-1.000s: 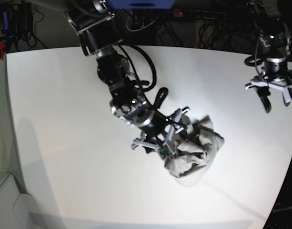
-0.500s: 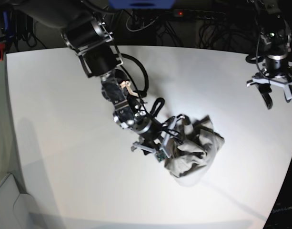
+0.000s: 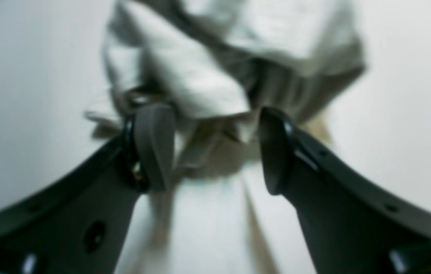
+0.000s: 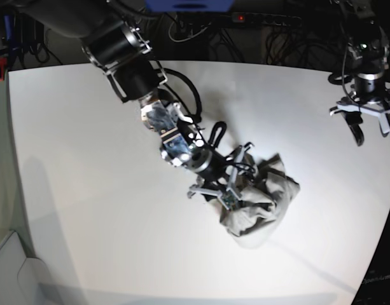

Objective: Layout the t-shirt on the table in an organized manner, then fold the t-shirt properly
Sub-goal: 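Close the right gripper on a fold of the t-shirt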

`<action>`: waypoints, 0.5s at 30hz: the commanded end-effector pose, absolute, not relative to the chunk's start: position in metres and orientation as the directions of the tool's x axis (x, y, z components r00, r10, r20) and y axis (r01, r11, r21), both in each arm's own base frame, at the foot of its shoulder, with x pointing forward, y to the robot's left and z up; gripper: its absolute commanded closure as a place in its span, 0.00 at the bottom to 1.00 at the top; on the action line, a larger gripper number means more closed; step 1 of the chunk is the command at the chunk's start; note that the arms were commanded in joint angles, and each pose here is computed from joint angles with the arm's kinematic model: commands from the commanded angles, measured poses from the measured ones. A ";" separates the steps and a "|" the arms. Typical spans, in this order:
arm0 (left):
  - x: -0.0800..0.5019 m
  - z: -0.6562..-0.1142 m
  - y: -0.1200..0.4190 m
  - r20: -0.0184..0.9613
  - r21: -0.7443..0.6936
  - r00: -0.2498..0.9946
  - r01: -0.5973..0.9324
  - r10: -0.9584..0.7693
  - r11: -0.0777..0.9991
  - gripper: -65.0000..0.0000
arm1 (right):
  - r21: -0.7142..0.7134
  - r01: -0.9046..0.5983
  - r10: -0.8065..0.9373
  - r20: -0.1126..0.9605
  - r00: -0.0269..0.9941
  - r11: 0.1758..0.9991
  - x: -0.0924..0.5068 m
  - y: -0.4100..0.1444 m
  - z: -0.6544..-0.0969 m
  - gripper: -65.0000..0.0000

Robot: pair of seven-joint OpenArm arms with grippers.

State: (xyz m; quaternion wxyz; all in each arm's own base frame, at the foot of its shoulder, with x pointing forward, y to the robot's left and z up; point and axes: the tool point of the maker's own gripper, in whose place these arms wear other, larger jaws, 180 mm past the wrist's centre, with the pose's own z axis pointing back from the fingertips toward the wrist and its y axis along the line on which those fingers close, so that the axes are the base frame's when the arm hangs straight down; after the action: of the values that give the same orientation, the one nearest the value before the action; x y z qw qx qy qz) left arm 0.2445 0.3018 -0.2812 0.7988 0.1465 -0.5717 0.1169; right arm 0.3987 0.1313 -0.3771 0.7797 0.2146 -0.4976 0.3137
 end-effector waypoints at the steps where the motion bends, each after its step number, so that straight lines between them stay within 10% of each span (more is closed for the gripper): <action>1: 0.247 -0.268 0.303 0.960 0.112 0.280 -0.351 -0.010 0.930 0.42 | 0.011 -0.726 0.241 0.940 0.242 0.687 0.408 0.144 -0.350 0.44; 15: 0.247 -0.269 0.303 0.959 0.111 0.282 -0.351 -0.008 0.930 0.42 | -0.017 -0.740 0.254 0.944 0.210 0.672 0.412 0.149 -0.341 0.44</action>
State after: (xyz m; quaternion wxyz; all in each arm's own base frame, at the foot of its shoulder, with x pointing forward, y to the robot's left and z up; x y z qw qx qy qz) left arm 0.2443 0.3018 -0.2814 0.7990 0.1465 -0.5714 0.1169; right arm 0.4027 0.1389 -0.3674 0.7675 0.2125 -0.5054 0.3323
